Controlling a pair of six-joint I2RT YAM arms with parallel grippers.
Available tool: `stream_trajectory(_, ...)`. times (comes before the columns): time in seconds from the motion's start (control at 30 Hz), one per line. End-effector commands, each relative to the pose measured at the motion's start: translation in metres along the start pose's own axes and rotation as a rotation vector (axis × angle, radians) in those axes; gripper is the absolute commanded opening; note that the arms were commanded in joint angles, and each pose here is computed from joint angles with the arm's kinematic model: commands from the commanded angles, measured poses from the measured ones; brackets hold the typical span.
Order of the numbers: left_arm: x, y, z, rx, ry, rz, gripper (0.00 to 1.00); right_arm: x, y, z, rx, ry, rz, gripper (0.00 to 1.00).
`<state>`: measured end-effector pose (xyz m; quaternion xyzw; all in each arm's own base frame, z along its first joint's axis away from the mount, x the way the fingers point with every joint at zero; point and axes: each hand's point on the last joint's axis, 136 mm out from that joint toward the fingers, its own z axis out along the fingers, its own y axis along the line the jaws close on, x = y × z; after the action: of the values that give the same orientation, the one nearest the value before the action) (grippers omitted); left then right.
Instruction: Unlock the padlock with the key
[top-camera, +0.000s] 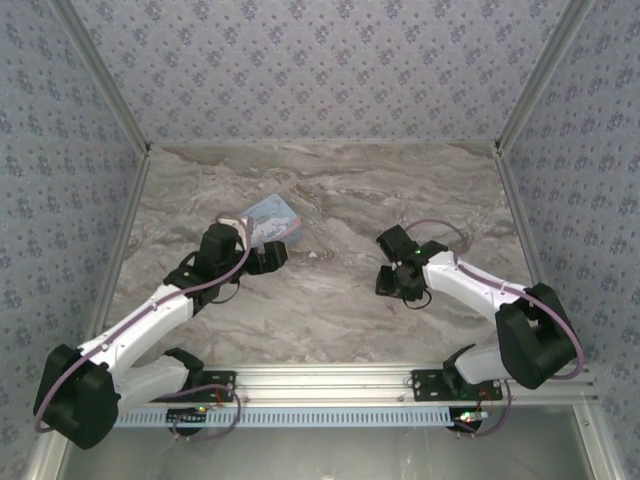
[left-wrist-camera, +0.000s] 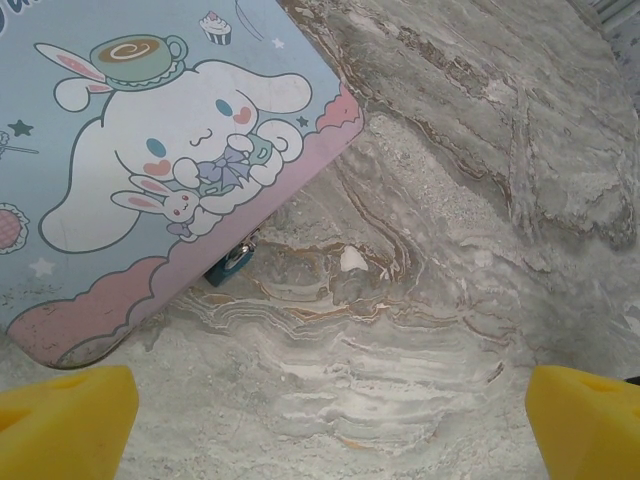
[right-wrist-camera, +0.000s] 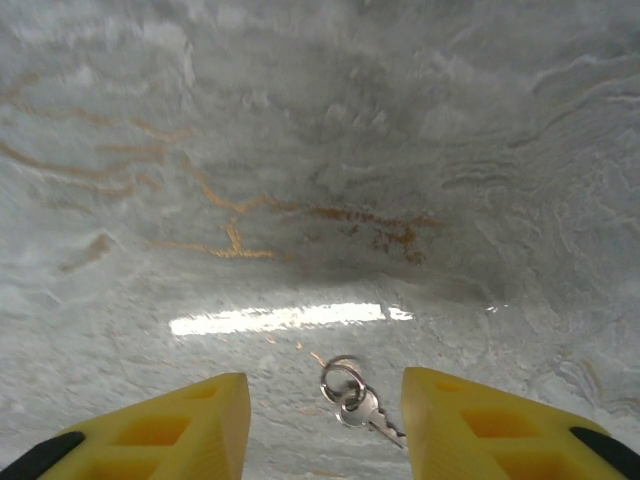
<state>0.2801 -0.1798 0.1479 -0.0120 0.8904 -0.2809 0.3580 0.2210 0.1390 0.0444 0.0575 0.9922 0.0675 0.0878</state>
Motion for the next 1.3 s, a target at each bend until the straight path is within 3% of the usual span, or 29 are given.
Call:
stream_trajectory(0.0, -0.004, -0.006, -0.001, 0.024, -0.019, -0.002, 0.99, 0.017, -0.005, 0.010, 0.022, 0.080, -0.106, 0.42)
stream_trajectory(0.67, -0.006, -0.003, -0.001, -0.001, -0.016, -0.004, 0.99, 0.032, -0.009, 0.034, 0.079, 0.174, -0.155, 0.24)
stream_trajectory(1.03, -0.010, -0.005, -0.002, -0.007, -0.019, 0.012, 0.99, 0.028, 0.000, 0.026, 0.051, 0.151, -0.143, 0.03)
stream_trajectory(1.17, -0.012, -0.006, -0.003, -0.002, -0.028, 0.014, 0.99, 0.022, 0.006, 0.019, 0.027, 0.121, -0.121, 0.02)
stream_trajectory(1.27, -0.013, -0.007, -0.003, -0.002, -0.028, 0.013, 0.99, 0.018, 0.003, 0.014, 0.048, 0.104, -0.120, 0.09)
